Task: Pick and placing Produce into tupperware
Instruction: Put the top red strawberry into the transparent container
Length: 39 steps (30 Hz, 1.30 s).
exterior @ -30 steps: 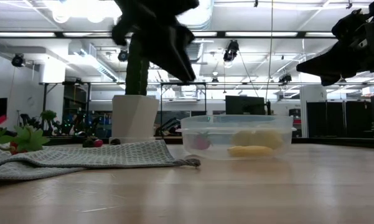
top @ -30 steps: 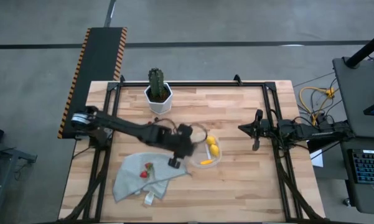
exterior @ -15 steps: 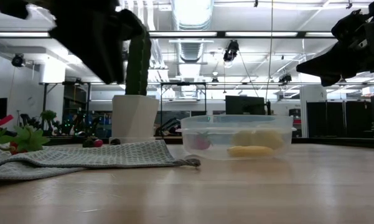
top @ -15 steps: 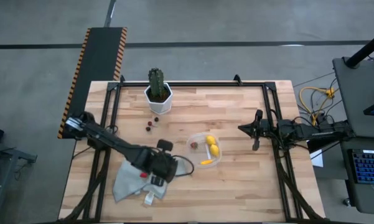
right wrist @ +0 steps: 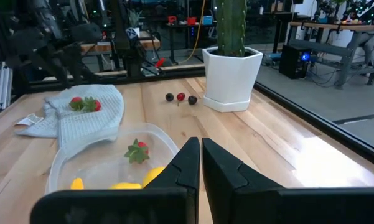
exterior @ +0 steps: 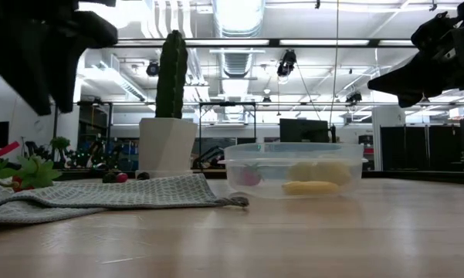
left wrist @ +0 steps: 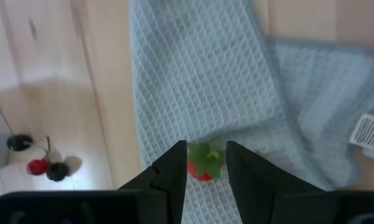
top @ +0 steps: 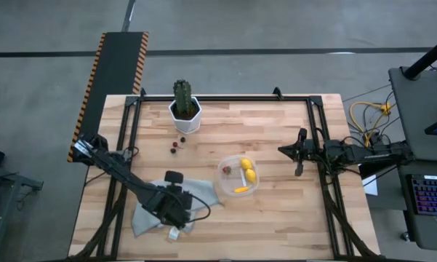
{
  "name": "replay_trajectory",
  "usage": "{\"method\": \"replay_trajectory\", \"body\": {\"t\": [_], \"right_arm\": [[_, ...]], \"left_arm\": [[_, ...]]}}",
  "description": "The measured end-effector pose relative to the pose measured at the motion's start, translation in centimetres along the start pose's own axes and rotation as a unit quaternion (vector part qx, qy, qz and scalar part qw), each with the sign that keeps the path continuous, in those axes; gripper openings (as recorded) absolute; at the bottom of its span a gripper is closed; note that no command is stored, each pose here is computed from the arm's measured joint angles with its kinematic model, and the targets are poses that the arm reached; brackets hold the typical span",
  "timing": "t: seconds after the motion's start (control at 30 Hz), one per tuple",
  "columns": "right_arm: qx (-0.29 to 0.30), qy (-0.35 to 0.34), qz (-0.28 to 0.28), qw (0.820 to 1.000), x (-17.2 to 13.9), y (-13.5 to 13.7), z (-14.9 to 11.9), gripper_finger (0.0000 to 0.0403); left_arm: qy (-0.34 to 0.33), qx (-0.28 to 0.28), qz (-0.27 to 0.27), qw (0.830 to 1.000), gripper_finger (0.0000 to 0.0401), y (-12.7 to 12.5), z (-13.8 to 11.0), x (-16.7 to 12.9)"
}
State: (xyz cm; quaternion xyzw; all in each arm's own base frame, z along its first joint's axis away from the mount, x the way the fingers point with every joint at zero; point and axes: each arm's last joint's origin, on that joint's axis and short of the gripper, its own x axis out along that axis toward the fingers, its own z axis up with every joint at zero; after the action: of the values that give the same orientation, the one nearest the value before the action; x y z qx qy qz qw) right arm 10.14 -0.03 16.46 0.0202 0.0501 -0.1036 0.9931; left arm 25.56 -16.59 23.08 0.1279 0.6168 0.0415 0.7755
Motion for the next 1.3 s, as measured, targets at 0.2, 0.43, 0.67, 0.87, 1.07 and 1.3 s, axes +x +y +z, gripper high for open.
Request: {"method": "replay_trajectory", "body": {"t": [0.2, 0.43, 0.67, 0.87, 1.07, 1.3], "right_arm": [[0.0, 0.0, 0.0, 1.0, 0.0, 0.0, 0.0, 0.0009], [-0.001, 0.003, 0.0, 1.0, 0.0, 0.0, 0.0, 0.0009], [-0.001, 0.003, 0.0, 1.0, 0.0, 0.0, -0.1, 0.0009], [-0.001, 0.003, 0.0, 1.0, 0.0, 0.0, 0.0, 0.0009], [-0.001, 0.003, 0.0, 1.0, 0.0, 0.0, -0.1, 0.0009], [-0.001, 0.003, 0.0, 1.0, 0.0, 0.0, 0.0, 0.0009]], "left_arm": [[0.02, -0.004, 0.002, 1.0, 0.0097, -0.2, -0.9, 1.3], [0.027, -0.016, -0.013, 0.999, 0.0097, -0.4, -1.2, 2.0], [0.016, -0.021, -0.027, 0.999, 0.0097, -0.7, -1.4, 2.9], [0.021, -0.02, -0.025, 0.999, 0.0097, -0.7, -1.6, 3.1], [0.039, -0.032, -0.013, 0.999, 0.0097, -0.6, -2.6, 4.2], [0.036, -0.04, -0.014, 0.998, 0.0097, -0.7, -2.7, 4.5]]}}
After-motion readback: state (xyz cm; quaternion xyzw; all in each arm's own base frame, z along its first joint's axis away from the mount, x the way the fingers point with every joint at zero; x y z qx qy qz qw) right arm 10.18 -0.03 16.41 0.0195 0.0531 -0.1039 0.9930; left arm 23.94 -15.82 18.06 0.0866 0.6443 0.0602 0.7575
